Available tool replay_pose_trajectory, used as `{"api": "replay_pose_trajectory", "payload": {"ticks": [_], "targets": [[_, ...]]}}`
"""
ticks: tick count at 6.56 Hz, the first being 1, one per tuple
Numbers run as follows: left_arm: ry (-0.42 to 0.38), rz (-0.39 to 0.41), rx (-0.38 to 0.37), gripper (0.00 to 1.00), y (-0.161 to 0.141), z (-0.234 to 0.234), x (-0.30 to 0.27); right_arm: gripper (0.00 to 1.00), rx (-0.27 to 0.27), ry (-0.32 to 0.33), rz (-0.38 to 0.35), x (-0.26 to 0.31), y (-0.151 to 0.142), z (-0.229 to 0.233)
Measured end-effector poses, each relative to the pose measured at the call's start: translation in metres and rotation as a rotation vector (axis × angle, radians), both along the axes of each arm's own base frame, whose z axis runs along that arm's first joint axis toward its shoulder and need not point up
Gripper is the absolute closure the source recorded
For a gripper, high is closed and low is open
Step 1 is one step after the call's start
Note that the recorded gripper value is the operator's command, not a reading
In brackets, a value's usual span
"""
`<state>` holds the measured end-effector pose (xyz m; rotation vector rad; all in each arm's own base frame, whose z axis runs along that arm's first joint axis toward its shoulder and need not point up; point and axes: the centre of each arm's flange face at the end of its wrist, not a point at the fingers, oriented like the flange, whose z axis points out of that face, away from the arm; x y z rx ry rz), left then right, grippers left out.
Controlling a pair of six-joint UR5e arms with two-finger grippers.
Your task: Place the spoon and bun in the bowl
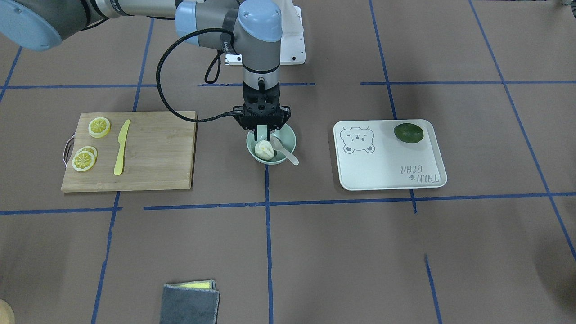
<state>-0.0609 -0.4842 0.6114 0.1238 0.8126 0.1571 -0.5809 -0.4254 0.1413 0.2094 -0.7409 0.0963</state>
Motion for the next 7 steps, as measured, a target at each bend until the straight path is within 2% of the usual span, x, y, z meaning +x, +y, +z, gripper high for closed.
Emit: {"api": "replay_pose_trajectory", "payload": {"ticks": [2, 3, 6, 7], "targets": [[0.000, -0.001, 0.003, 0.00, -0.001, -0.002, 0.000, 0.00, 0.030, 0.006, -0.024, 0.018, -0.013, 0.006], [-0.001, -0.001, 0.003, 0.00, -0.002, -0.002, 0.000, 0.00, 0.069, 0.020, -0.073, 0.051, -0.035, 0.023], [-0.015, 0.001, -0.020, 0.00, 0.001, 0.008, 0.000, 0.00, 0.178, 0.107, -0.311, 0.236, -0.115, 0.148], [-0.017, 0.000, -0.031, 0.00, 0.003, 0.012, 0.000, 0.00, 0.195, 0.111, -0.387, 0.309, -0.134, 0.194]]}}
